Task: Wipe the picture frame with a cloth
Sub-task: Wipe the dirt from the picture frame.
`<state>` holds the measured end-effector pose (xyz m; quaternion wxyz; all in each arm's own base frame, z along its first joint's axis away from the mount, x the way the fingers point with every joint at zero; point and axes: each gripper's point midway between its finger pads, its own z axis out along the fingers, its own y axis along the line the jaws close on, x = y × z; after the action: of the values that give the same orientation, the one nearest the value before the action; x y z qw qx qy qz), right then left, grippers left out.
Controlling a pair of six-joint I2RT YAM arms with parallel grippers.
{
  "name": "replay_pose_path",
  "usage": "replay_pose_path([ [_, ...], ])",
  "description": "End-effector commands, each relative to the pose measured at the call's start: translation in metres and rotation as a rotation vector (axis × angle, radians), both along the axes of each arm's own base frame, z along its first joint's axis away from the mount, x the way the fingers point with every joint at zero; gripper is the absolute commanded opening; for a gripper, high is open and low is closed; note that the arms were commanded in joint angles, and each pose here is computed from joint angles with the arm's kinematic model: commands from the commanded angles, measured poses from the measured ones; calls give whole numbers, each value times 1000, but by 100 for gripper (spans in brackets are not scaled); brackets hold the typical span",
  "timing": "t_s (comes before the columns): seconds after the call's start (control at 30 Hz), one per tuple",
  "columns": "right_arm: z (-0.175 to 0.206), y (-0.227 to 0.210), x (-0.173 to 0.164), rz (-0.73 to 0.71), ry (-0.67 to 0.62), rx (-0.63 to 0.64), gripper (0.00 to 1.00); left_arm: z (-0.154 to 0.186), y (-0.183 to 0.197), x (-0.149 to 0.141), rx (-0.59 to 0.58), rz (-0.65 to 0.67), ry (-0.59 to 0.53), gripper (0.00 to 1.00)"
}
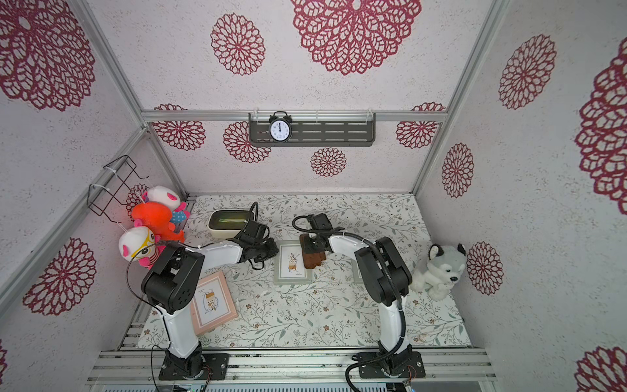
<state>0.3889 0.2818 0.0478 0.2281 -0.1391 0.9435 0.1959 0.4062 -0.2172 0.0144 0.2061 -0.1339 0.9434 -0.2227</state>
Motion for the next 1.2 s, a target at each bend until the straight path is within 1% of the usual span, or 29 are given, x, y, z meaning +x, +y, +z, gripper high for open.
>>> replay_pose_path([
  [0.0,-35,-22,-90,42,207,-85,0,-92,35,-98,206,-19,391,18],
  [0.03,-37,-26,-106,44,225,-79,0,-92,35,-98,206,-18,391,18],
  [0.1,-37,-32,-125,39,248,-69,0,-93,35,-98,205,-15,393,18],
  [0.17,-33,-38,-126,29,236,-73,0,-92,35,-98,205,-14,393,17],
  [0.2,-28,-40,-119,24,212,-87,0,-92,35,-98,207,-16,393,18],
  [0.3,-5,-51,-81,-47,117,-106,0,-83,33,-91,203,-21,376,18],
  [0.33,5,-56,-65,-86,84,-95,0,-77,31,-88,203,-26,364,18],
  [0.43,27,-69,-38,-181,19,-44,0,-50,24,-74,184,-44,308,20],
  [0.47,29,-71,-35,-195,11,-38,0,-45,22,-70,178,-49,296,21],
  [0.5,28,-71,-32,-195,10,-38,0,-22,16,-61,150,-54,244,24],
  [0.53,25,-69,-31,-187,16,-40,0,-11,12,-56,132,-59,220,26],
  [0.63,12,-61,-31,-164,51,-26,0,10,7,-52,91,-53,181,34],
  [0.7,7,-56,-30,-150,64,-9,0,13,6,-57,66,-44,181,36],
  [0.9,-1,-39,-21,-92,83,21,0,8,2,-73,-11,-40,203,37],
  [1.0,-4,-32,-15,-67,91,24,0,8,-3,-70,-29,-46,200,33],
  [1.17,-6,-18,-3,-20,83,47,0,0,-5,-66,-25,-42,213,25],
])
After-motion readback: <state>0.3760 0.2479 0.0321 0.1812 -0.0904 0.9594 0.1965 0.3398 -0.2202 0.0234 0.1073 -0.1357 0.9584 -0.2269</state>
